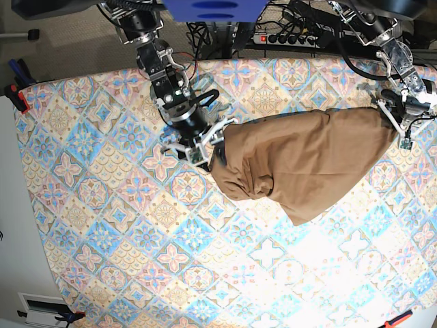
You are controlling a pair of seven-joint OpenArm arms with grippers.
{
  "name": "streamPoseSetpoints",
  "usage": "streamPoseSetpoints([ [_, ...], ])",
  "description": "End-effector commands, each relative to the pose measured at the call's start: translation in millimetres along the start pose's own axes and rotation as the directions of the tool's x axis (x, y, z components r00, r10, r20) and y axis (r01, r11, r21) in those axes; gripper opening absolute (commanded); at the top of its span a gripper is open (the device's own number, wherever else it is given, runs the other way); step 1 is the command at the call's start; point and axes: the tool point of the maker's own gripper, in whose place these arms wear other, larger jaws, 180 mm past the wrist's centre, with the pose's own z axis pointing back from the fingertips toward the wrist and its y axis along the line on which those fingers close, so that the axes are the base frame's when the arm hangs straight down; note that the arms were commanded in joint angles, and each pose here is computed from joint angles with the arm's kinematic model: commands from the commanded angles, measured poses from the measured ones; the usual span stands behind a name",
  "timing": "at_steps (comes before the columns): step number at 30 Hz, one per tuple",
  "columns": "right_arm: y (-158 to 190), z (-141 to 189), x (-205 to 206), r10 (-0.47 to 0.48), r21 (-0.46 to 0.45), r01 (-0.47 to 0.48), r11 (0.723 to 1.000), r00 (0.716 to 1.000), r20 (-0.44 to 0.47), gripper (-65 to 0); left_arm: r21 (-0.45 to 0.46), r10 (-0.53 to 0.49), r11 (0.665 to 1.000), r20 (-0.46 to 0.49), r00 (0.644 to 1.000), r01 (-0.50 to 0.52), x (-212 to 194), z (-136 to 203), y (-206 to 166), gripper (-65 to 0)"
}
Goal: Layout the t-shirt on the table in an organized manner, then fold the t-shirt properly
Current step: 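Grasp the shirt's other end with the right gripper, then pull the grippers apart to stretch the shirt between them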
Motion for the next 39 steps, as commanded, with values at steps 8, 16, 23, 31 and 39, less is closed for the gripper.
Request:
streamPoseSetpoints([
  [8, -0.1, -3.0, 12.5, -0.011, -0.001, 0.011, 1.0, 0.998, 0.058, -40.9, 0.036, -0.034, 0.999, 0.028, 0.999, 0.033, 13.9, 4.4, 9.3, -65.0],
  [16, -0.2, -3.8, -18.2, -0.019, -0.003, 0.019, 1.0, 1.0, -0.018, -40.9, 0.035, -0.033, 0.999, 0.028, 0.999, 0.032, 13.8, 4.3, 8.7, -65.0],
  [23, 2.2, -3.9, -19.8, -0.016, 0.003, 0.016, 1.0, 1.0, -0.026, -53.7, 0.034, -0.033, 0.999, 0.028, 0.999, 0.032, 13.6, 4.2, 8.1, -65.0],
  [31, -31.8, -0.8, -9.5, -0.031, -0.08, 0.031, 0.996, 1.0, 0.002, -65.0, -0.019, -0.04, 0.999, 0.034, 0.999, 0.041, 16.4, -0.3, -17.4, -65.0],
  [39, -128.9, 25.0, 14.3, -0.064, -0.321, 0.088, 0.943, 0.994, 0.086, -65.0, -0.121, -0.156, 0.979, 0.082, 0.984, 0.165, 39.4, -3.4, -73.3, -65.0],
])
